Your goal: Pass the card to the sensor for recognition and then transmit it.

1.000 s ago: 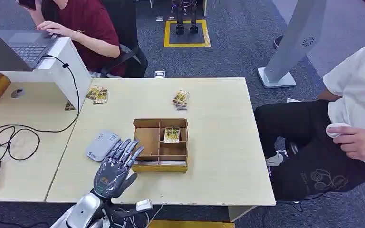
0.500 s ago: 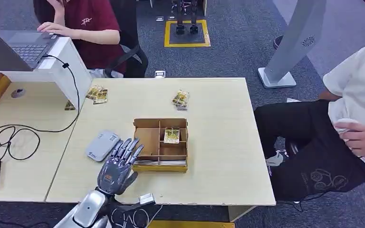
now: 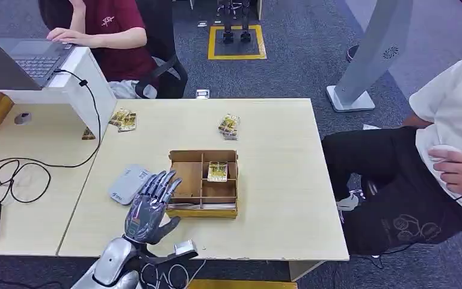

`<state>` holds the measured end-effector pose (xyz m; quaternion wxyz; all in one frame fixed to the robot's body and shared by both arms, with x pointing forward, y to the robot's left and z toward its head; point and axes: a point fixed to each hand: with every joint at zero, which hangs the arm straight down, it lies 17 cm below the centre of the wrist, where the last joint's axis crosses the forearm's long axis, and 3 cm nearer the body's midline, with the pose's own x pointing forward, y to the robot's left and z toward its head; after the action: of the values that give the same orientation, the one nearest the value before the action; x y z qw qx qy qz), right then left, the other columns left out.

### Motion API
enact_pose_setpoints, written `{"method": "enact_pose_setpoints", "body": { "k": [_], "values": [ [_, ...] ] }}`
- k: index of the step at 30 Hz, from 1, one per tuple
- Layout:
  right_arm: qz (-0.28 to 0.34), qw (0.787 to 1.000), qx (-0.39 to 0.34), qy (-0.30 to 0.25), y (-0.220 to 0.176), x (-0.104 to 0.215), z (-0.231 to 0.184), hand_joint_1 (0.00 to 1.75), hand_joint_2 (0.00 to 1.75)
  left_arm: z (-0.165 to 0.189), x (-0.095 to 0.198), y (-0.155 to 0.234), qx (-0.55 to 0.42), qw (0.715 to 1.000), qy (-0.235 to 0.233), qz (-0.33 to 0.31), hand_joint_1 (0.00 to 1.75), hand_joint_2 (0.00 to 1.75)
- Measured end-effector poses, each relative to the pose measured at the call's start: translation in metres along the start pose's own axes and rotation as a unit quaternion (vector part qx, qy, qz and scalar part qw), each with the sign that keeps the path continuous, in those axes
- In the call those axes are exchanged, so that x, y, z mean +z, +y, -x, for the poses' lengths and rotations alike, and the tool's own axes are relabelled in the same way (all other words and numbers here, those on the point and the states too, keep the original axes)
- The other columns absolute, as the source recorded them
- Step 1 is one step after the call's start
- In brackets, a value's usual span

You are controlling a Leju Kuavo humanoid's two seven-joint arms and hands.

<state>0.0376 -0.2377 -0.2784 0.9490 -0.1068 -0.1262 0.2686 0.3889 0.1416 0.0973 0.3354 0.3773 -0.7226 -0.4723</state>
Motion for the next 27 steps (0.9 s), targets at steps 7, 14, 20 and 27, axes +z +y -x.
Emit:
{"method": "enact_pose_setpoints", "body": {
  "k": [7, 14, 20, 27],
  "values": [
    [0.0, 1.0, 0.001, 0.0, 0.0, 0.0, -0.0001, 0.0, 1.75, -0.0026, -0.0023, 0.0035, 0.009, 1.0, -0.001, -0.005, 0.0, 1.75],
    [0.0, 1.0, 0.002, -0.001, 0.0, 0.0, -0.0001, 0.0, 1.75, -0.0037, -0.0025, 0.0015, 0.013, 1.0, -0.001, 0.001, 0.0, 1.75],
    [0.0, 1.0, 0.0, 0.0, 0.0, 0.0, -0.0001, 0.0, 1.75, -0.0023, -0.0012, -0.0021, 0.007, 1.0, 0.001, 0.007, 0.0, 1.75],
    [0.0, 1.0, -0.001, 0.0, 0.0, 0.0, -0.0001, 0.0, 1.75, -0.0015, -0.0002, -0.0042, 0.006, 1.0, 0.002, 0.01, 0.0, 1.75]
  ]
}}
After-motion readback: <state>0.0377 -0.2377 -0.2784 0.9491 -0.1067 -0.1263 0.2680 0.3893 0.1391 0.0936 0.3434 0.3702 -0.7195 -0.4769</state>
